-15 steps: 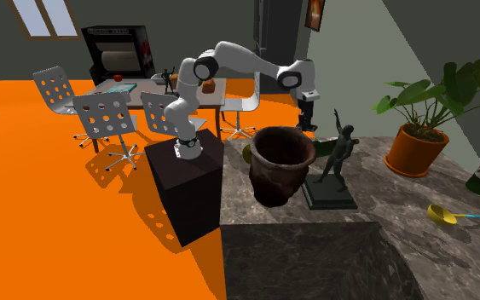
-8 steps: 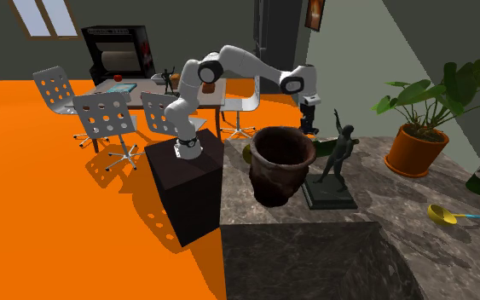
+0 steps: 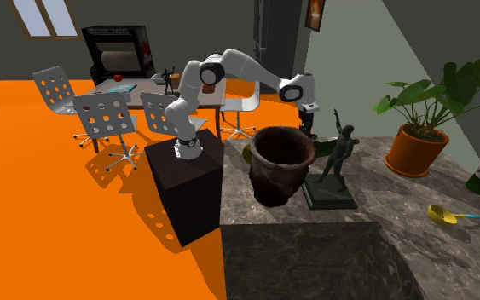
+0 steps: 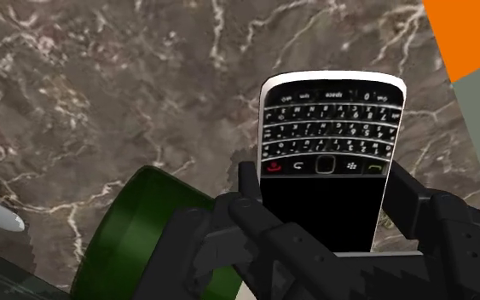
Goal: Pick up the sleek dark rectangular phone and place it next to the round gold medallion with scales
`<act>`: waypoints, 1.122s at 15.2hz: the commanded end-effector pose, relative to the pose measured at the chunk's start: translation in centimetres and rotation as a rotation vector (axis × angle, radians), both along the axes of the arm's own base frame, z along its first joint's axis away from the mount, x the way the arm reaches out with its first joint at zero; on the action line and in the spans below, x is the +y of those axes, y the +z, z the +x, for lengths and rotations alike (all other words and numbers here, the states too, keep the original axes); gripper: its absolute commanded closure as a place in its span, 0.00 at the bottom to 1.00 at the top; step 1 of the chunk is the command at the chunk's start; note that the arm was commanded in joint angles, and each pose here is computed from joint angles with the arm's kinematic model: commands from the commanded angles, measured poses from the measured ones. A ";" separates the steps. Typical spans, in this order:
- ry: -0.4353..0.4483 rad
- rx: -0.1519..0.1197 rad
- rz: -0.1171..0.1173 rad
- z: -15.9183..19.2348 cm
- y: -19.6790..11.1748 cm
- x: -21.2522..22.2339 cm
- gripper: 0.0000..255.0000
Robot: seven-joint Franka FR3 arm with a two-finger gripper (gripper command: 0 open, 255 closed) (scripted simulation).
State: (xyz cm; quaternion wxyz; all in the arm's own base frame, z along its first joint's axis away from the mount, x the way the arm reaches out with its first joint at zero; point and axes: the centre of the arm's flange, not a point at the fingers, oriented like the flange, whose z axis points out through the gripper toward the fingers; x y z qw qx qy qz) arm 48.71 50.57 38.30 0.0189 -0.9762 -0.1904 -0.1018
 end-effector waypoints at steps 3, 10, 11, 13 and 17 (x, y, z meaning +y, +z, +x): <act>0.000 0.000 0.000 0.0 -2.2 -0.1 1.00; 0.000 0.000 0.000 0.0 -4.0 -0.1 1.00; 0.000 0.000 0.000 0.0 -4.0 -0.1 1.00; 0.000 0.000 0.000 0.0 -4.0 -0.1 1.00; 0.000 0.000 0.000 0.0 -4.0 -0.1 0.00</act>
